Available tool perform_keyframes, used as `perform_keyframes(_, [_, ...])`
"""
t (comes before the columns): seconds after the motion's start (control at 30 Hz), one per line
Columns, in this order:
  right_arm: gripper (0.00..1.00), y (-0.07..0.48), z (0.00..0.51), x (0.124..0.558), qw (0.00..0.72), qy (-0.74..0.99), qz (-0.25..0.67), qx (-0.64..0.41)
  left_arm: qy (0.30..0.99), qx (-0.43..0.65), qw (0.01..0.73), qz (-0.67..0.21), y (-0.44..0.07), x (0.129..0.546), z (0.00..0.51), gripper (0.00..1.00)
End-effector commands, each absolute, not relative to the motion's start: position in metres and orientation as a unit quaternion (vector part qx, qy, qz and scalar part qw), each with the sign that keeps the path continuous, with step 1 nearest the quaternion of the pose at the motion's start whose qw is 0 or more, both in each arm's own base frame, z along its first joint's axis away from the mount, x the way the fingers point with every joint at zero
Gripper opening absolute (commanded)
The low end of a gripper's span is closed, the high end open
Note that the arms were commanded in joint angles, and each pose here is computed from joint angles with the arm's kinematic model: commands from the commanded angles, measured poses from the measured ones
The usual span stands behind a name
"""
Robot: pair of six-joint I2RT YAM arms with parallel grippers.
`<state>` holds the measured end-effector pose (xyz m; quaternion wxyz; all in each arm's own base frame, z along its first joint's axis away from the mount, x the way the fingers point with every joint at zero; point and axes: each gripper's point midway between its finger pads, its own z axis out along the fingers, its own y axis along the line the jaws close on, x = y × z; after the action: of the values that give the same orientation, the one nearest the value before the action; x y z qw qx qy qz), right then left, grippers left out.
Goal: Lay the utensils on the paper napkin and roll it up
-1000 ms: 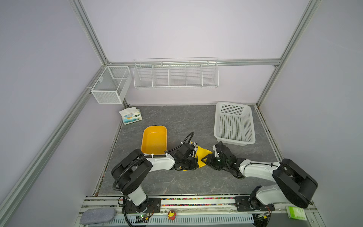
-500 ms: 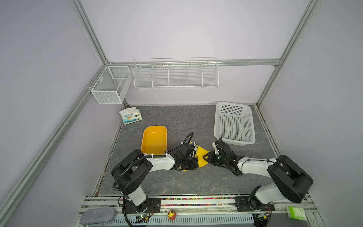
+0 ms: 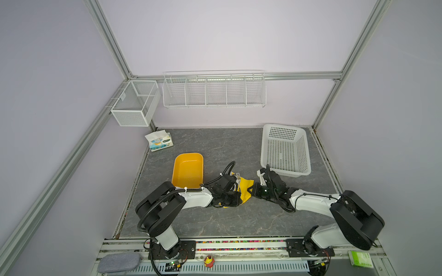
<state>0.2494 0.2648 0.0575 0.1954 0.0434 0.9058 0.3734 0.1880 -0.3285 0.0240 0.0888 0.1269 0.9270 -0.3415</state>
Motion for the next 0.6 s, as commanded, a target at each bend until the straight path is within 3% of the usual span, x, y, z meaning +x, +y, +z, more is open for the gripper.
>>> perform_keyframes(0.0, [0.06,0.272,0.071,0.248,0.213,0.903,0.374,0.006,0.941,0.103,0.081,-0.311,-0.313,0.187,0.007,0.02])
perform_keyframes(0.57, [0.06,0.294,0.077,0.232,0.223,0.915,0.321,-0.102,0.933,0.059,0.082,-0.345,-0.312,0.191,0.01,0.02])
